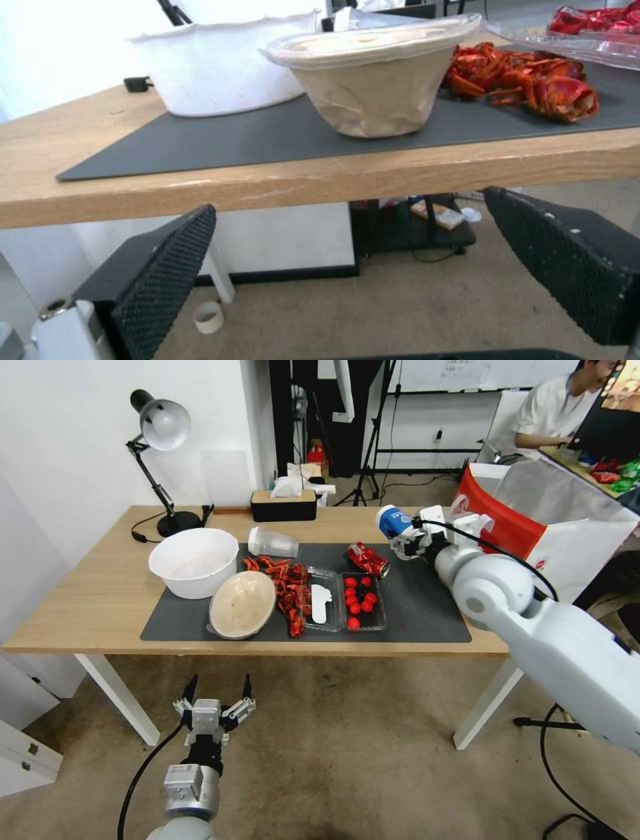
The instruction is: Pick up the trash from the table and place it into the takeout bag.
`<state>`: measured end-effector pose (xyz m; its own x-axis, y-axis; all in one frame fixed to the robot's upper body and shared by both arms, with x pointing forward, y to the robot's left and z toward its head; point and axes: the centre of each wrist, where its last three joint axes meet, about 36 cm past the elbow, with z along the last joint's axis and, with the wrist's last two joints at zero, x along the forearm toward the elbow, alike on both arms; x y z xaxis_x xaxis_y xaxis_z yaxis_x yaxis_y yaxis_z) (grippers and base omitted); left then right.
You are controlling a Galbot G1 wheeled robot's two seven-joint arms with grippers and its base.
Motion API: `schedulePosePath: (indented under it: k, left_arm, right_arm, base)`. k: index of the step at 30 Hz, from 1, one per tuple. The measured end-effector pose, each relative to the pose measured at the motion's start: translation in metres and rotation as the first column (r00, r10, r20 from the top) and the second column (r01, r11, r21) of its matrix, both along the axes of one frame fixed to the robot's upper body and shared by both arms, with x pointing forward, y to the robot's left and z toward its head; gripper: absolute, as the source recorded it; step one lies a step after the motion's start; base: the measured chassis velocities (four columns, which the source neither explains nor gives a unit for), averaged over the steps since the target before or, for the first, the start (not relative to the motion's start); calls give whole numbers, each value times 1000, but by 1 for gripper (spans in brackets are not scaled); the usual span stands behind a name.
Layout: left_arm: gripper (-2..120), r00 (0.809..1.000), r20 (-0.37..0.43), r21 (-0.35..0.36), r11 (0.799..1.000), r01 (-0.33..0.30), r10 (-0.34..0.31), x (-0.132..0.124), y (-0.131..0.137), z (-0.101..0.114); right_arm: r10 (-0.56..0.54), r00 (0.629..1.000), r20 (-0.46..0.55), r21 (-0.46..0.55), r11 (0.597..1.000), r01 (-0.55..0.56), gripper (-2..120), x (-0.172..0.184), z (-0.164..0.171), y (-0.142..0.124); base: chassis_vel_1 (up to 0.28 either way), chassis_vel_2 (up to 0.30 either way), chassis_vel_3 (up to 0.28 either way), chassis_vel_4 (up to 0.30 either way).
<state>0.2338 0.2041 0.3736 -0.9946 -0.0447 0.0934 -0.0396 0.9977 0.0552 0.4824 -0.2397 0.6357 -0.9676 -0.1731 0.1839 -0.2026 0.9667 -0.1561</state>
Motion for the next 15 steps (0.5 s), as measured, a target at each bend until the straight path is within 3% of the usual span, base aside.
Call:
schedulePosePath:
  k: [5,10,15]
  left_arm:
    - [100,1000,10,49,998,26,-26,0,4,0]
    - [100,999,14,54,998,31,-32,1,5,0]
    - [100,999,11,20,999,48,-48,-5,-7,-1]
  right_arm:
    - [-81,989,127,45,996,76,65,-14,49,-32]
    - [-156,971,178,50,987,150,65,-16,73,-52]
    - [-332,921,204,38,943,331,65,0,93,-96]
  base:
    - [0,0,0,0]
    - [0,0,0,0]
    - [0,0,0,0]
